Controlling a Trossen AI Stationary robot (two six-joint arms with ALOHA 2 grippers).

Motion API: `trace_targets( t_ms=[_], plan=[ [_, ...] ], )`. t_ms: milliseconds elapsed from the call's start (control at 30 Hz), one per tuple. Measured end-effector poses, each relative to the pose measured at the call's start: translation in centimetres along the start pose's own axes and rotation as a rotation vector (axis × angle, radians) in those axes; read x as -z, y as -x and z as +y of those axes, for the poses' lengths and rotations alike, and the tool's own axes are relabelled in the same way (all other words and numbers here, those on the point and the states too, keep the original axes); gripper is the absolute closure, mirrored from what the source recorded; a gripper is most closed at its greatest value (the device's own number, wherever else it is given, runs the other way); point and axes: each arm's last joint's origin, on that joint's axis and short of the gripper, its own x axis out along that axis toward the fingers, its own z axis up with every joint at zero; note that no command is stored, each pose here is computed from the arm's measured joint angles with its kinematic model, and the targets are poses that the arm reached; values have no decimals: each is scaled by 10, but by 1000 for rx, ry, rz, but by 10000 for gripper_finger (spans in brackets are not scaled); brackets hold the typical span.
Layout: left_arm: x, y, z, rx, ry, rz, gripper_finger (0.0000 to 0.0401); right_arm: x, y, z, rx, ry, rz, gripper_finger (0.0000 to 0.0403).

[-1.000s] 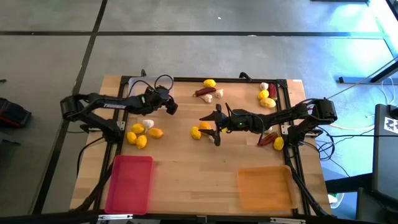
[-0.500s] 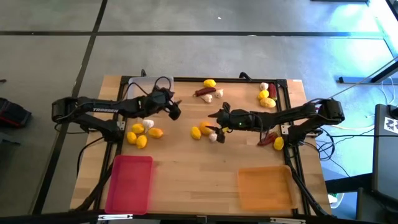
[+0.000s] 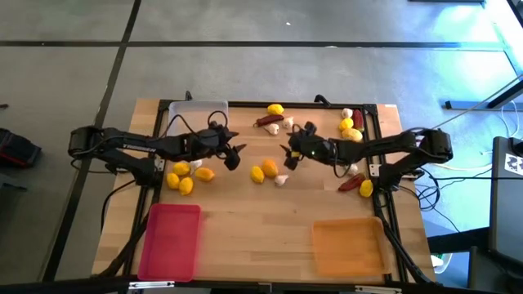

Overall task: Sort produce into baskets
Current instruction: Put the white garlic into the bottom left red bin

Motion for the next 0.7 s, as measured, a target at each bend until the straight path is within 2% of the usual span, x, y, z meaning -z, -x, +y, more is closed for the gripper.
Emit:
trace_targets(
  t_ms=[167, 333, 500, 700],
  plan=[
    [3, -2, -3, 7, -7, 11, 141, -4, -11, -20, -15, -125, -42, 171],
    [7, -5, -4, 5, -13, 30, 141, -3, -24, -32, 24, -168, -83, 171],
    [9, -8, -5, 3, -19, 42, 141, 0, -39, -43, 8, -199, -44, 171],
    [9, -8, -5, 3, -28, 40, 141, -12, -63, -47, -28, -220, 43, 171]
  ],
)
